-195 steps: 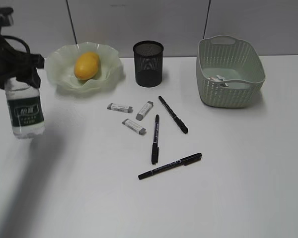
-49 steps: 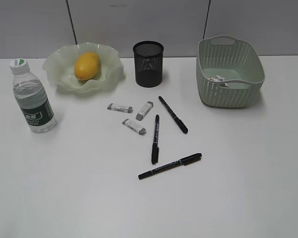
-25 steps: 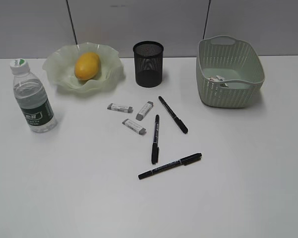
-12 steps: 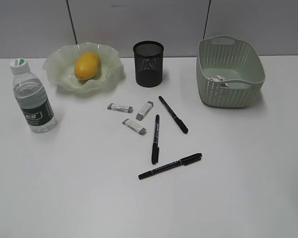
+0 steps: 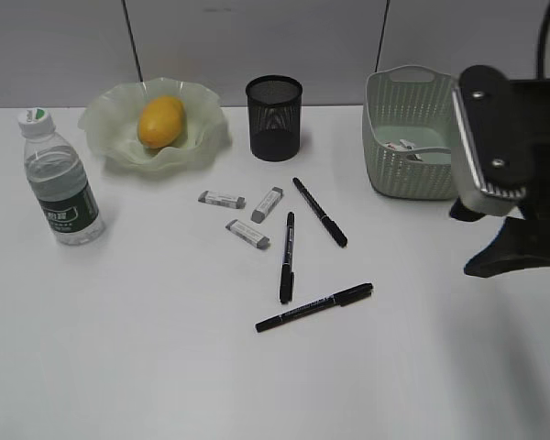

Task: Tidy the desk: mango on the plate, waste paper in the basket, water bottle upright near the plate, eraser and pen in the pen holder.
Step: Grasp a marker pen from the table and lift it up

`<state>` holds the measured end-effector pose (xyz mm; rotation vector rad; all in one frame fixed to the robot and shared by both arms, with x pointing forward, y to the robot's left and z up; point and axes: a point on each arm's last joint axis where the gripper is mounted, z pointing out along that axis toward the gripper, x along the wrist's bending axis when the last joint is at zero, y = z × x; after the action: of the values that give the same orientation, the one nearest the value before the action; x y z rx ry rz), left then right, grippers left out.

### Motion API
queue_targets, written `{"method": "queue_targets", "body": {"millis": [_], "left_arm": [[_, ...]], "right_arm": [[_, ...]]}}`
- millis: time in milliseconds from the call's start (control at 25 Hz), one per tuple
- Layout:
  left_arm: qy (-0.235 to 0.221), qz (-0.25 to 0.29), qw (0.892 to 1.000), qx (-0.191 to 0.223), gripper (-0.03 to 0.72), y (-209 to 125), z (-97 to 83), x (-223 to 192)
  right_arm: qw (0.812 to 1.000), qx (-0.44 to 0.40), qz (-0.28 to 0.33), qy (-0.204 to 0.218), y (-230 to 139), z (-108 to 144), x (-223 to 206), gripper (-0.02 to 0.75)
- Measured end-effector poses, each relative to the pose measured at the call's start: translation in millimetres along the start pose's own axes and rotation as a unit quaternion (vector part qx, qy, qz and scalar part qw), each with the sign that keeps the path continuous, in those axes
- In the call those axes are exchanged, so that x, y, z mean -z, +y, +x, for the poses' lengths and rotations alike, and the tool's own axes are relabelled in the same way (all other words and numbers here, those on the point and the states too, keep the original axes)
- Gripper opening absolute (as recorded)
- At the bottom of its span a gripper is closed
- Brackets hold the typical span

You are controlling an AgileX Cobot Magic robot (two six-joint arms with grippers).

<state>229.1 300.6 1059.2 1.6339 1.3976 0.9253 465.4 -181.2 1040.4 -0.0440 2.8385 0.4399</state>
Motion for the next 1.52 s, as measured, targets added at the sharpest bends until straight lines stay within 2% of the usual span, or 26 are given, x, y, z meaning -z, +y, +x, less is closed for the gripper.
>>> {"method": "queue_targets", "body": {"millis": [200, 320, 560, 760, 920, 1240, 1520], "left_arm": [[0.0, 0.0, 1.0, 0.0, 0.519, 0.0, 0.0, 0.0], [0.0, 0.0, 1.0, 0.0, 0.519, 0.0, 0.0, 0.0], [0.0, 0.0, 1.0, 0.0, 0.519, 0.0, 0.0, 0.0], [0.0, 0.0, 1.0, 0.0, 0.519, 0.0, 0.0, 0.0], [0.0, 0.0, 1.0, 0.0, 0.519, 0.0, 0.0, 0.0], [0.0, 0.0, 1.0, 0.001, 0.519, 0.0, 0.0, 0.0], [0.0, 0.0, 1.0, 0.001, 0.519, 0.0, 0.0, 0.0]], "right_arm": [[0.999, 0.025, 0.014, 0.037, 9.8, -29.8, -39.0, 0.435], [0.997, 0.043, 0.017, 0.062, 22.8, -38.4, -64.1, 0.435], [0.991, 0.098, 0.043, 0.081, 42.3, -38.2, -119.1, 0.434], [0.983, 0.128, 0.082, 0.105, 33.6, -34.7, -152.7, 0.434], [0.979, 0.146, 0.097, 0.102, 29.4, -36.8, -165.5, 0.416], [0.984, 0.138, 0.088, 0.073, 38.8, -54.2, -174.8, 0.41], [0.984, 0.104, 0.087, 0.116, 40.8, -51.1, -180.7, 0.395]]}}
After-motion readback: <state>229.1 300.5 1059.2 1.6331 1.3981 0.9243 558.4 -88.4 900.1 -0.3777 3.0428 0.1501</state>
